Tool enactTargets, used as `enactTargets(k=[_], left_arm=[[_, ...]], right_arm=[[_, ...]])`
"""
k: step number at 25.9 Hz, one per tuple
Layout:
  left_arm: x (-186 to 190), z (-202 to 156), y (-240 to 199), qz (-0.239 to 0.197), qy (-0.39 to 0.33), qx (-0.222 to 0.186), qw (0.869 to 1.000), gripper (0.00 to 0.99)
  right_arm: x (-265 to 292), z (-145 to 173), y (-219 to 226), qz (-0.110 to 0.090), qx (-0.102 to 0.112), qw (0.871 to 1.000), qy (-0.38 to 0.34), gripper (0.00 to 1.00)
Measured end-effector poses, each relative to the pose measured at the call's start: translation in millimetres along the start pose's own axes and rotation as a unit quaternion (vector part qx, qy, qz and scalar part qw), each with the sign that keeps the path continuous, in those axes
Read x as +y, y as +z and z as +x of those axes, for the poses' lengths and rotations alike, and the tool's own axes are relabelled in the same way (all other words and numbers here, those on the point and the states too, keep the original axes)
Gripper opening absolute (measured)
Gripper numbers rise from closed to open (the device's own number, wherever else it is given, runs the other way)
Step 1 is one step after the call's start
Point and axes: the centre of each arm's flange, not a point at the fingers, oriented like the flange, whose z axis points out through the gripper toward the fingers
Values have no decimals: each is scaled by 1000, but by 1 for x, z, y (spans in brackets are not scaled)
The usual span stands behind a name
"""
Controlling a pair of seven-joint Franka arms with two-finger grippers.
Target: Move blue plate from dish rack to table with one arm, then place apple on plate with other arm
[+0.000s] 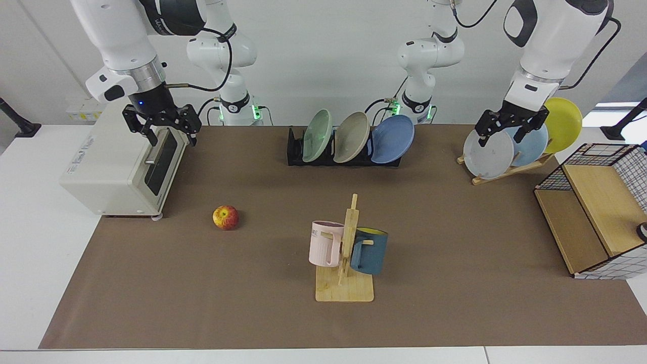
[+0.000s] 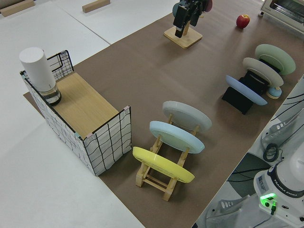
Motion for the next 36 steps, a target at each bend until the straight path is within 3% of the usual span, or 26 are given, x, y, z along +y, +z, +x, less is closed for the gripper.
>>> enactTargets(k=[14,18,23,28,32,36], left_arm=[[7,-1,-2,1,5,3,1000,991],[36,-13,-12,44,9,5,999,991],[99,-55,-18,103,23,3,994,991],[148,-120,-7,149,47,11,988,987],[173,-172,21,190,48,21,980,987],[185,-202,65,216,31,45,975,978]], right_arm=[[0,0,0,0,0,1000,0,1000],[0,0,0,0,0,1000,0,1000],[0,0,0,0,0,1000,0,1000],[0,0,0,0,0,1000,0,1000],[0,0,0,0,0,1000,0,1000],[0,0,0,0,0,1000,0,1000]])
